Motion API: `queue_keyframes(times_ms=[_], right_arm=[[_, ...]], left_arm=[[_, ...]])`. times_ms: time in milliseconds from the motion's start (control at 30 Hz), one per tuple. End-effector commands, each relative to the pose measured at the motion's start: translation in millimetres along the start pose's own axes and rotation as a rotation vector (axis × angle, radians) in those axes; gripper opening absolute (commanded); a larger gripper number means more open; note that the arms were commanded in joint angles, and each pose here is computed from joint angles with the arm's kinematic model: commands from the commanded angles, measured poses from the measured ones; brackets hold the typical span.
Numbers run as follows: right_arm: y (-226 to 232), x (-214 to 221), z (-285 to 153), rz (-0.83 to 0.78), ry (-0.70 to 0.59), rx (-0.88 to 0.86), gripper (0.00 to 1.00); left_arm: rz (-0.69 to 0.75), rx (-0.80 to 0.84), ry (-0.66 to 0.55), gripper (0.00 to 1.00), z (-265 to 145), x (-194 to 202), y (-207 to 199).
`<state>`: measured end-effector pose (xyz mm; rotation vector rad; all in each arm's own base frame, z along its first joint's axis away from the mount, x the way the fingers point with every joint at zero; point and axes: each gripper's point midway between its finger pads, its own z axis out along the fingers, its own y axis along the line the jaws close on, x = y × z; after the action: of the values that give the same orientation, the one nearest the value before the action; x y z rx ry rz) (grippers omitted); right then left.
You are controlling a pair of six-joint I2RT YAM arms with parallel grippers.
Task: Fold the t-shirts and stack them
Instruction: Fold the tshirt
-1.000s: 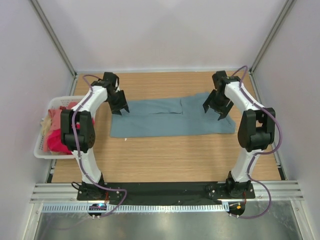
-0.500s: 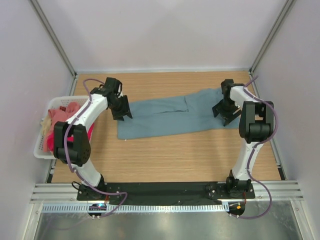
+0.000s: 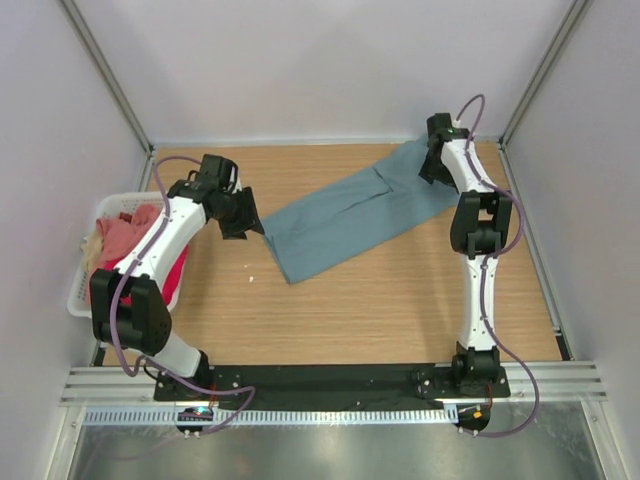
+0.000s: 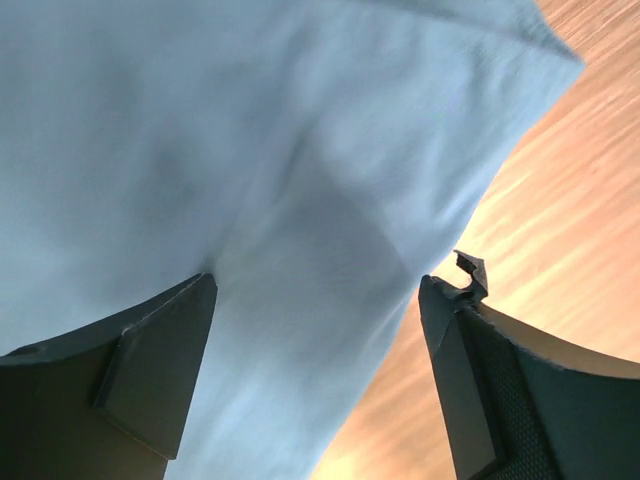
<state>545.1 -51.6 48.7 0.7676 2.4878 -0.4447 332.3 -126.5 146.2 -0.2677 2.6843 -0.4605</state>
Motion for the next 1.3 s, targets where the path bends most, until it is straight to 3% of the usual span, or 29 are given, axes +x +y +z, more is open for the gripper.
queue_keyframes(times_ms=[0,100,300,433,633,967,1267], right_arm=[[8.5,-30.4,-95.5,-0.048,-0.158,-0.020,0.92],[42.1,4.4,-131.0,-0.099,-0.119,-0.114,0.92],[158.1,99.7,-203.6,-0.255,-0.051,-0.433,0.92],[219.8,163.9,-228.3,-0.354,0.009,-0.568,0.90],[266.5,228.9,-251.2,-0.486,0.017,-0.682,0.84],[261.3,306.0,-241.6,-0.790,0.009,-0.649,0.83],[174.5,363.7,-232.6,-1.042,0.124,-0.559,0.82]], left_arm=[[0.020,0.036,-0.026,0.51,-13.9,-3.2,-9.8],[0.034,0.031,-0.038,0.51,-16.6,-9.4,-10.6],[0.046,0.031,-0.075,0.51,-24.7,-20.2,-14.5],[0.039,0.027,-0.085,0.51,-32.7,-14.9,-11.9],[0.034,0.003,-0.125,0.52,-50.5,-3.5,-1.9],[0.027,-0.007,-0.177,0.55,-73.5,5.7,4.9],[0.030,0.007,-0.204,0.56,-82.1,1.6,3.1]])
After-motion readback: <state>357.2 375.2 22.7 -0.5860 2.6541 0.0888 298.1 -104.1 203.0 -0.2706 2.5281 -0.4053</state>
